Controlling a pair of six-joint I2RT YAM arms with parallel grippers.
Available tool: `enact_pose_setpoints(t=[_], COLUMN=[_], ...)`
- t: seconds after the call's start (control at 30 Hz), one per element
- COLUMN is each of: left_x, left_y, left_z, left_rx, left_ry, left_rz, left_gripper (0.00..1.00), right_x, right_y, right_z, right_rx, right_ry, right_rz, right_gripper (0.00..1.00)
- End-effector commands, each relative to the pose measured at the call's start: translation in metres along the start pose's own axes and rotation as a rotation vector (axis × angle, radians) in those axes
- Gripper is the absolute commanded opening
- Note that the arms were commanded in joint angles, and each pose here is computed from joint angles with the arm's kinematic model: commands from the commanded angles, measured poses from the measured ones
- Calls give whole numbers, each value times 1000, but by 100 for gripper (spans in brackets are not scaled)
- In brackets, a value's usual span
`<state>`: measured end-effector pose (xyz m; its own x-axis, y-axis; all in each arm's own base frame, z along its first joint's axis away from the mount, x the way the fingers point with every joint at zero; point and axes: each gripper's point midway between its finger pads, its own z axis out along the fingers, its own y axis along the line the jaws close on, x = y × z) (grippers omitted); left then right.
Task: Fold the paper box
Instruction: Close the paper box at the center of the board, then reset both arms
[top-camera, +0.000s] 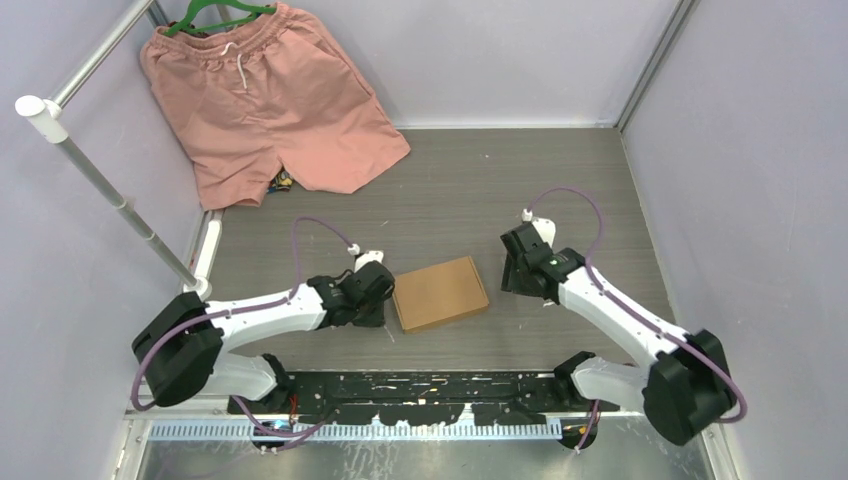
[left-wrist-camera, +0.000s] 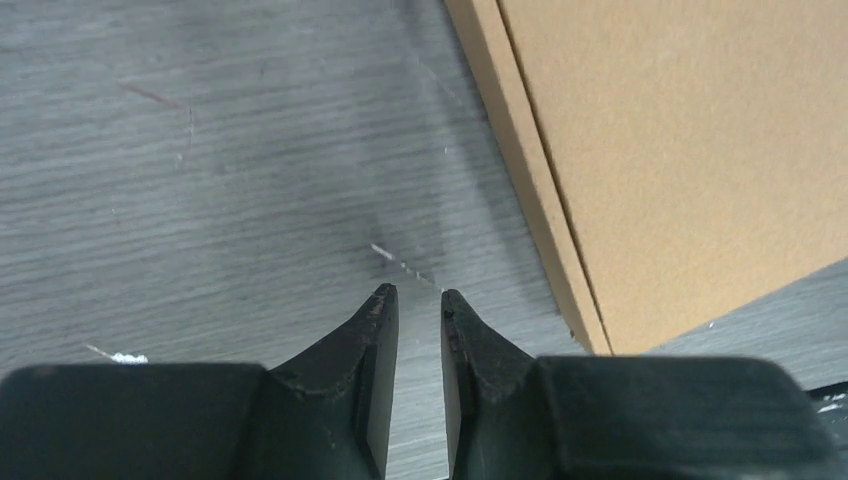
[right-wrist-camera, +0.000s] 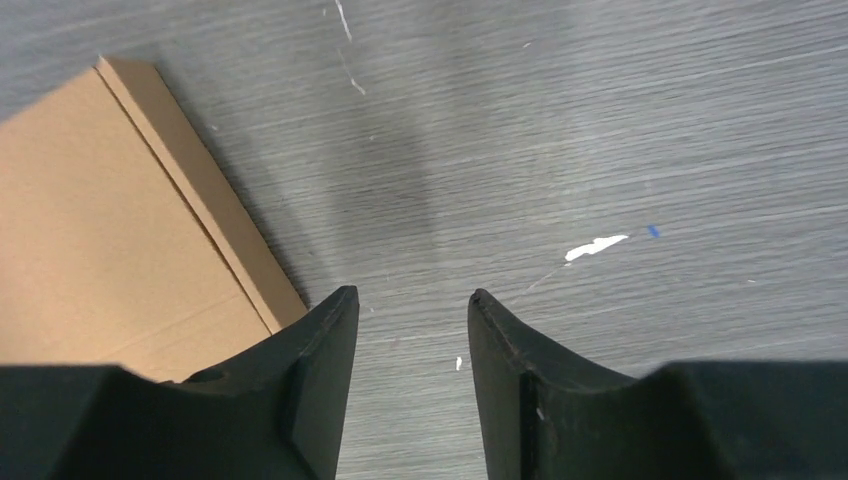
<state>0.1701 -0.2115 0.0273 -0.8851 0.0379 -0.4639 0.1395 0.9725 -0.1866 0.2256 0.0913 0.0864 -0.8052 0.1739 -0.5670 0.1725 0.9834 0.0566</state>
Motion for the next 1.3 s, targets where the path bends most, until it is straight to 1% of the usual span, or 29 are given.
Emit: enact_pose_setpoints(t=[0.0, 0.03, 0.13, 0.27, 0.4, 0.57, 0.6, 0.67, 0.7, 0.73, 0.77, 0.8, 0.87, 0.9, 0.93, 0.97, 1.0, 1.03, 1.07, 1.17, 1.27], left_x=[-42, -45, -57, -69, -80, -104, -113, -120, -125, -127, -126, -127, -133, -135, -140, -142, -144, -143, -144, -148, -144], left_y=[-27, -30, -38, -47, -47, -37, -38, -33, -33, -31, -28, -26, -22, -20, -16, -12, -9, -3, 1, 15, 33], left_z=[1, 3, 10, 27, 41, 52, 52, 49, 43, 34, 25, 12, -16, -31, -50, -63, -75, -88, -102, -143, -168], left_rx=[74, 76, 73, 62, 41, 15, 21, 8, 4, -4, -11, -4, 19, 23, 30, 26, 27, 21, 19, 18, 0], left_ry=[-79, -76, -78, -61, -53, -56, -59, -46, -48, -52, -56, -73, -126, -152, -190, -214, -237, -247, -269, -353, -426], left_rz=[-25, -22, -17, -16, -24, -44, -45, -37, -30, -23, -23, -31, -40, -40, -43, -40, -37, -34, -31, -36, -38], left_gripper=[23, 23, 21, 19, 18, 18, 17, 17, 18, 19, 20, 21, 23, 24, 27, 49, 82, 96, 99, 100, 100], right_x=[0, 2, 5, 9, 16, 13, 9, 0, -6, -13, -22, -30, -45, -51, -56, -61, -66, -71, -76, -90, -96], right_y=[29, 32, 41, 51, 62, 75, 76, 79, 79, 78, 77, 72, 65, 62, 59, 55, 51, 49, 47, 33, 20], right_z=[15, 17, 21, 25, 33, 45, 46, 43, 37, 29, 18, 7, -19, -29, -39, -48, -56, -65, -74, -100, -117], right_rx=[-113, -123, -154, -185, -216, -240, -243, -247, -248, -257, -263, -256, -264, -268, -272, -268, -268, -269, -269, -254, -239], right_ry=[47, 57, 92, 139, 199, 212, 206, 198, 193, 174, 146, 114, 50, 19, -11, -38, -63, -88, -112, -205, -268], right_rz=[-18, -21, -27, -48, -72, -95, -102, -119, -125, -125, -125, -128, -128, -129, -131, -126, -120, -111, -92, -30, -16], right_gripper=[49, 47, 45, 45, 44, 44, 44, 45, 46, 50, 57, 66, 77, 84, 88, 94, 98, 100, 100, 100, 100])
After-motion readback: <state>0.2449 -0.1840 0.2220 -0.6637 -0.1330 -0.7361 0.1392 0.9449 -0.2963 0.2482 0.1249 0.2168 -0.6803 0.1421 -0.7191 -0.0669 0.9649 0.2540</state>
